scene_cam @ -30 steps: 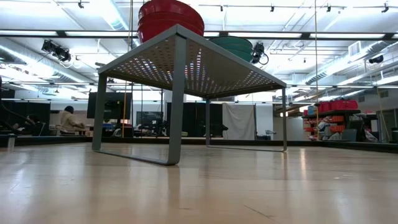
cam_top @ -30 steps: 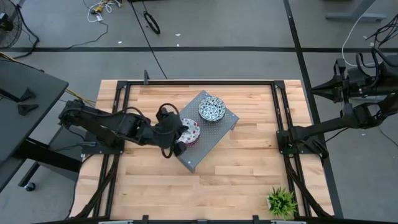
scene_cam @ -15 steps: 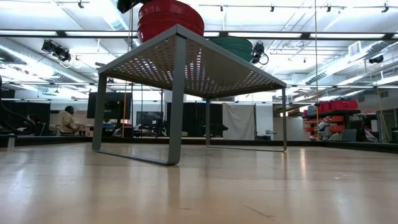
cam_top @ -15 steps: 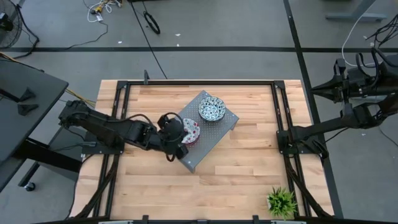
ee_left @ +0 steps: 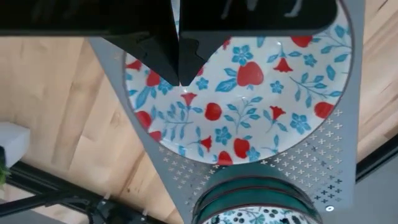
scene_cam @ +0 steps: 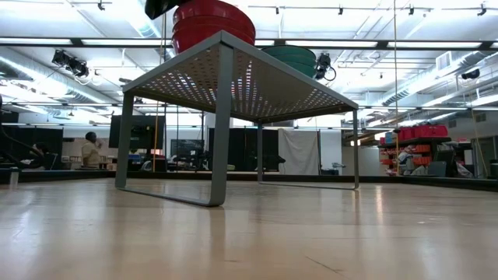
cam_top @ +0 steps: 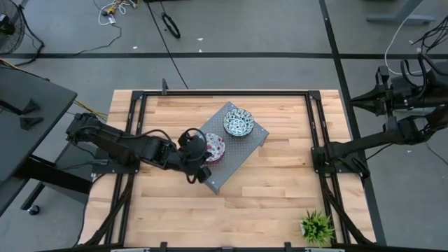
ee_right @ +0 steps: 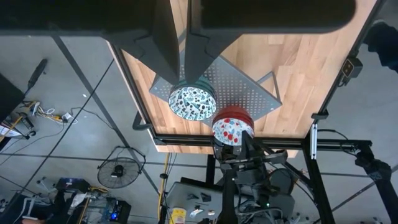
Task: Pick & Place Mini bowls
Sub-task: Stack the red patterned bowl on top of the red patterned bowls on the shelf, then return to Home Position
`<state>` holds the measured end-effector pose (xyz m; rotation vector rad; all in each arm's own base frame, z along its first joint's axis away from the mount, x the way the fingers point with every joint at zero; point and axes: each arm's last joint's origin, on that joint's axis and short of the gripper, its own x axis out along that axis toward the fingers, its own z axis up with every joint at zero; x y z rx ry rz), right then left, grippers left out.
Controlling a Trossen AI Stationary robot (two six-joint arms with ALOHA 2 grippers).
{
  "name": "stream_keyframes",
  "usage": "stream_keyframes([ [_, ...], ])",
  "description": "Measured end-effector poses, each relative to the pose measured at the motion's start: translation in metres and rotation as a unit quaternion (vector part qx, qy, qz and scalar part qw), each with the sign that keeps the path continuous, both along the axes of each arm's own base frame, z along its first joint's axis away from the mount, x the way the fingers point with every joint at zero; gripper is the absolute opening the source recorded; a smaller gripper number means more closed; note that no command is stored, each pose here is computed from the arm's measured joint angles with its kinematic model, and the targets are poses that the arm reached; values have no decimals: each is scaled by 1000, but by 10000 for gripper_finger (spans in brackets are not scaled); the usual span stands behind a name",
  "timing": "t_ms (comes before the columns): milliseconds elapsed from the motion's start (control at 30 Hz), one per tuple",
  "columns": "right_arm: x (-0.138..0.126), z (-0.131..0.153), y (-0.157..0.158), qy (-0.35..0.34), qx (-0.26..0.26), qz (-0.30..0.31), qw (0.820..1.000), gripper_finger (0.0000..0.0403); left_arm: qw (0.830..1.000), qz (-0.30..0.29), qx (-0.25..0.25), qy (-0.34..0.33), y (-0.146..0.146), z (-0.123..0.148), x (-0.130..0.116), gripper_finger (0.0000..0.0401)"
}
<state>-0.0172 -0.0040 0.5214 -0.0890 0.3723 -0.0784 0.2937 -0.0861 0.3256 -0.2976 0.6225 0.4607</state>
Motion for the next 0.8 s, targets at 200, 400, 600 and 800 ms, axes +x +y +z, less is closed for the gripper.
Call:
stream_keyframes([
  [200,0,0,0,0,0,0,1000,27,1000,2,8,26,1,-4,-4,0],
  [400,0,0,0,0,0,0,1000,27,999,2,13,30,2,-4,-4,0],
  [600,0,0,0,0,0,0,1000,27,999,-2,26,33,2,-4,-4,0],
  [800,0,0,0,0,0,0,1000,27,998,-21,58,29,2,7,-3,0],
])
